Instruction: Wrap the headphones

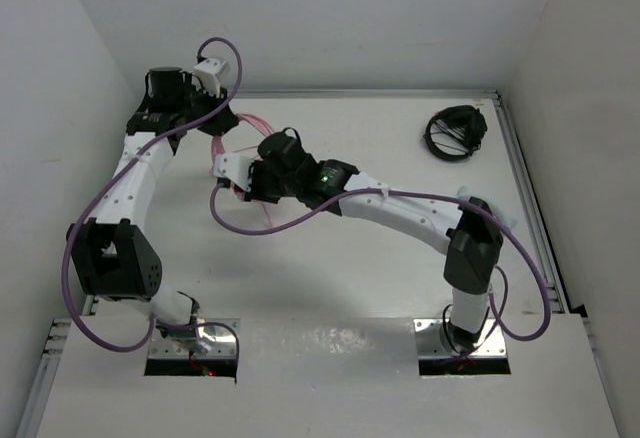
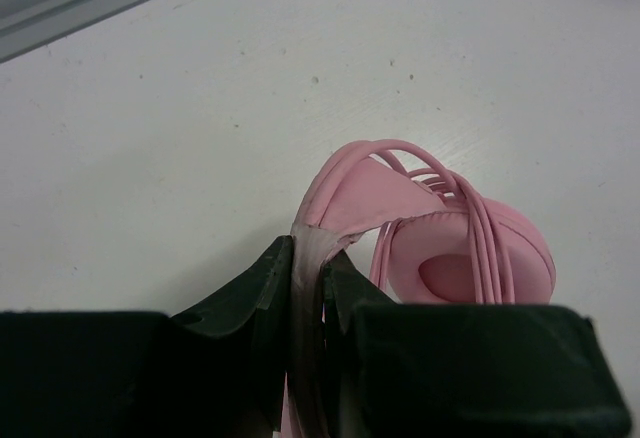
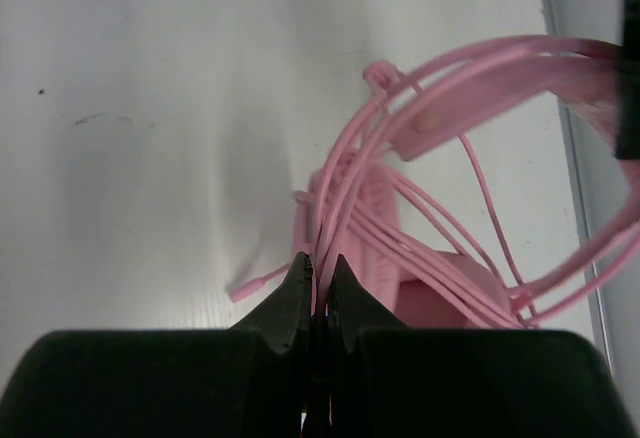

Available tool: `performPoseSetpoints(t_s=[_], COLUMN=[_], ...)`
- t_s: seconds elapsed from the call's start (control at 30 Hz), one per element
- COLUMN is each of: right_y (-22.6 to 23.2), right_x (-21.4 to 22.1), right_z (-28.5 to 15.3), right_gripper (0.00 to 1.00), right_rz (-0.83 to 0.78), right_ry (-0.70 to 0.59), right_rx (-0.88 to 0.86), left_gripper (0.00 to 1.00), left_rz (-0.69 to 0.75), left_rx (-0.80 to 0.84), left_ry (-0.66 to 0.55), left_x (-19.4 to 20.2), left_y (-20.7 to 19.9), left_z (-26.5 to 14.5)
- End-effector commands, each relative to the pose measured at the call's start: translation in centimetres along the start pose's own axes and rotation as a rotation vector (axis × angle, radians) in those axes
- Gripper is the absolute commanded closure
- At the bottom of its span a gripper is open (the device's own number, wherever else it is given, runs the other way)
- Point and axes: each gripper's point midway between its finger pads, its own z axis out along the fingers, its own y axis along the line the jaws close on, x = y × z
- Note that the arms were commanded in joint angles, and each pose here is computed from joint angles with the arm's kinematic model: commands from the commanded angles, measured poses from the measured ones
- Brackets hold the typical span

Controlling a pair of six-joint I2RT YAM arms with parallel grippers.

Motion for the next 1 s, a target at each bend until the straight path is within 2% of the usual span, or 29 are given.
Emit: performPoseSetpoints(t_s=[0.0, 0.23, 0.47, 0.77, 0.97], right_y=[1.1, 0.5, -3.6, -13.0, -18.0], right_x=[-2.4, -2.4, -1.6, 4.6, 10.6], right_z=[-0.2, -2.2, -5.2, -7.5, -5.8], right_gripper=[1.00, 1.00, 1.00, 1.00, 1.00], right_rz=[-0.076, -0.091, -0.096, 0.073, 0.239], right_ry=[-0.023, -0.030, 0.016, 0.083, 0.112], right_rx=[-0.040, 0.013, 0.211, 0.450, 0.503], left_gripper=[1.00, 1.00, 1.00, 1.00, 1.00], left_rz=[0.043, 0.064, 0.095, 0.099, 0.051], left_rx=[-0.001, -0.052, -0.063, 0.003, 0.113], left_ry=[-0.117, -0.106, -0.085, -0.074, -0.049], left_x=[-4.4, -4.0, -2.8, -2.0, -0.8], left_y=[0.1, 1.1, 1.3, -0.8, -3.3], left_z=[-1.1, -0.9, -0.9, -2.4, -2.9])
